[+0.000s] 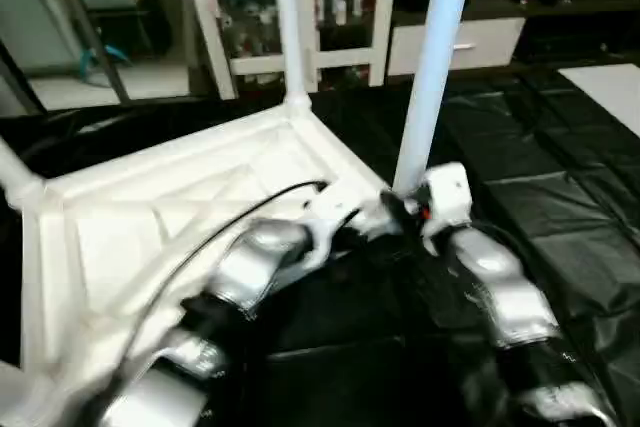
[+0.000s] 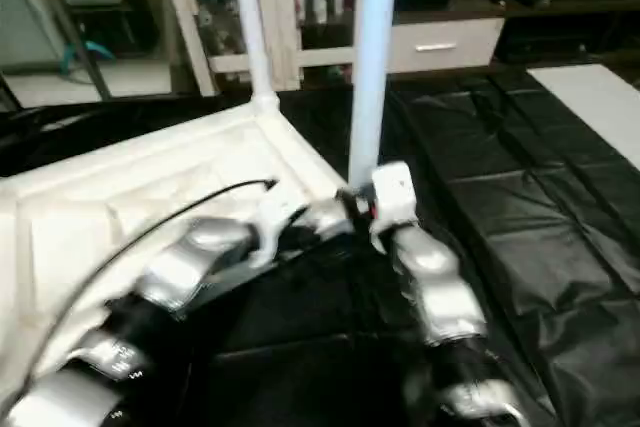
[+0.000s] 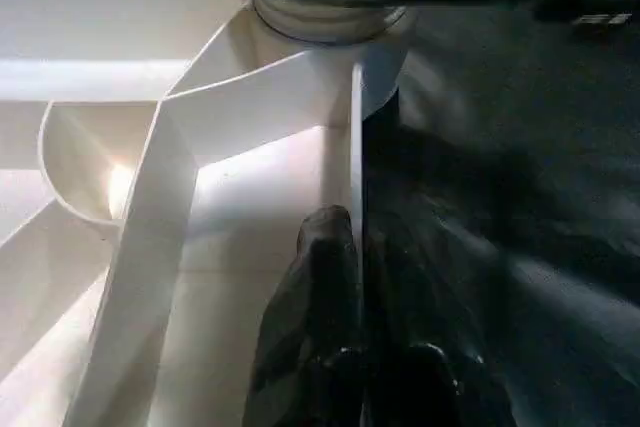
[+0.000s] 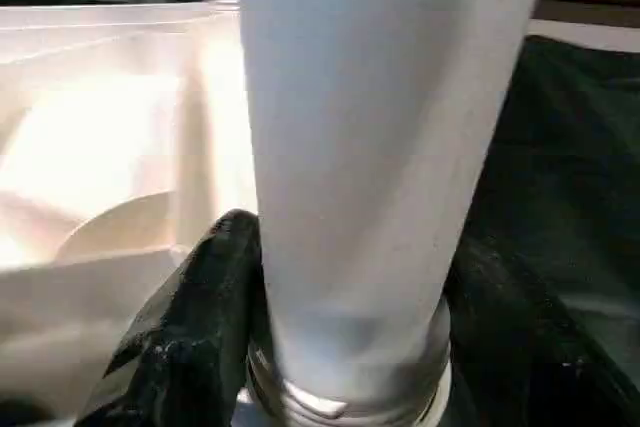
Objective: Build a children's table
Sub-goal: Rotate leg to tighten
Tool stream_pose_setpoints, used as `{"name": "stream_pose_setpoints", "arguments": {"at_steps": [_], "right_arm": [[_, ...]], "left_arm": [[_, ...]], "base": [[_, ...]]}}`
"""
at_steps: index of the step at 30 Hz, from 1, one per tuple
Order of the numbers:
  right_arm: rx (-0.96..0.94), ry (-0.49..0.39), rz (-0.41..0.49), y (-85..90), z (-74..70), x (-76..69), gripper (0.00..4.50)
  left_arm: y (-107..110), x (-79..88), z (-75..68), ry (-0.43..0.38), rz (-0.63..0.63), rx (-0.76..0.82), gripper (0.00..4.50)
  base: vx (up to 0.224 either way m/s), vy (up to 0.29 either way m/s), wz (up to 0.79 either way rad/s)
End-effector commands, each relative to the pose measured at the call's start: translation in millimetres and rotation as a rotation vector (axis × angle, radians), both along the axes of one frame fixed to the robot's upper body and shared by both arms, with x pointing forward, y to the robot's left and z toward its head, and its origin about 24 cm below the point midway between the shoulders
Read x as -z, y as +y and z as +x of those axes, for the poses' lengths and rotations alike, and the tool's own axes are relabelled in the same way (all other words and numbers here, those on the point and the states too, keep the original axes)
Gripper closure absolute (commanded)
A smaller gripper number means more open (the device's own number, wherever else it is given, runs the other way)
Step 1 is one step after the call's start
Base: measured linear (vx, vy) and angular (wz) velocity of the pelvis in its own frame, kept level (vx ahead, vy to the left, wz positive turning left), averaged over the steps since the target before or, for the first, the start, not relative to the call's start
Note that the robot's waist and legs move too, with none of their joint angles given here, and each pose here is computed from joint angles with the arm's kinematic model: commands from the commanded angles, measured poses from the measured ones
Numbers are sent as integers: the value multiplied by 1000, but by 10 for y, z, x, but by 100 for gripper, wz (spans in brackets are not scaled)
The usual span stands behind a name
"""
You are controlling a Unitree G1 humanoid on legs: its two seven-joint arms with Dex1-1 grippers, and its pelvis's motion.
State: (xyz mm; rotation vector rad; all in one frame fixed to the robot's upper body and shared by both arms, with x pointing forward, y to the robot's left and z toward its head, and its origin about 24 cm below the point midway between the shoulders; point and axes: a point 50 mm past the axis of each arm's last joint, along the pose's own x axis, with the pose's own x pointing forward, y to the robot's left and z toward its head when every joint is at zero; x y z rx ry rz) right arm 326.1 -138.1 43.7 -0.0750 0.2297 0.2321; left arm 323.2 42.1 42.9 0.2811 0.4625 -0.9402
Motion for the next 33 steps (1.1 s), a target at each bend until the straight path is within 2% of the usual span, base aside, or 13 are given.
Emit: {"name": "stream_pose_setpoints", "arguments": {"at_steps": [1,6,10,11,13,15,16,19,23,25,30,33], "right_arm": [[98,83,-59,-107,-45,187,206],[143,51,-49,-70,-5,154,226],[85,-22,-22,-18,-20,37,226],[73,-39,-27,-33,-41,20,198],[38,-40,-7,-52,-87,0,171],[31,-41,0,-71,-106,-15,165],[-18,-41,-15,-135,-152,-54,165],[-170,-15,39,-208,-237,-126,126],[-445,24,50,-290,-396,-242,115],[-587,57,43,-343,-491,-275,115],[-844,180,-51,-554,-711,-293,115],[-895,231,-89,-633,-756,-284,115]], "left_arm": [[64,23,53,-26,-3,-75,450],[23,22,39,-27,-7,-33,450],[78,48,25,-27,10,2,450],[93,57,16,-29,13,13,450],[115,69,-20,-25,12,47,450],[123,68,-44,-21,8,70,450],[175,72,-115,-5,8,129,450],[285,94,-212,20,32,201,450],[399,88,-339,52,43,331,450],[446,83,-416,96,37,390,450],[507,43,-537,141,48,511,450],[500,23,-547,141,50,517,450]], "base": [[0,0,0],[0,0,0],[0,0,0],[0,0,0],[0,0,0],[0,0,0],[0,0,0],[0,0,0],[0,0,0],[0,0,0],[0,0,0],[0,0,0]]}}
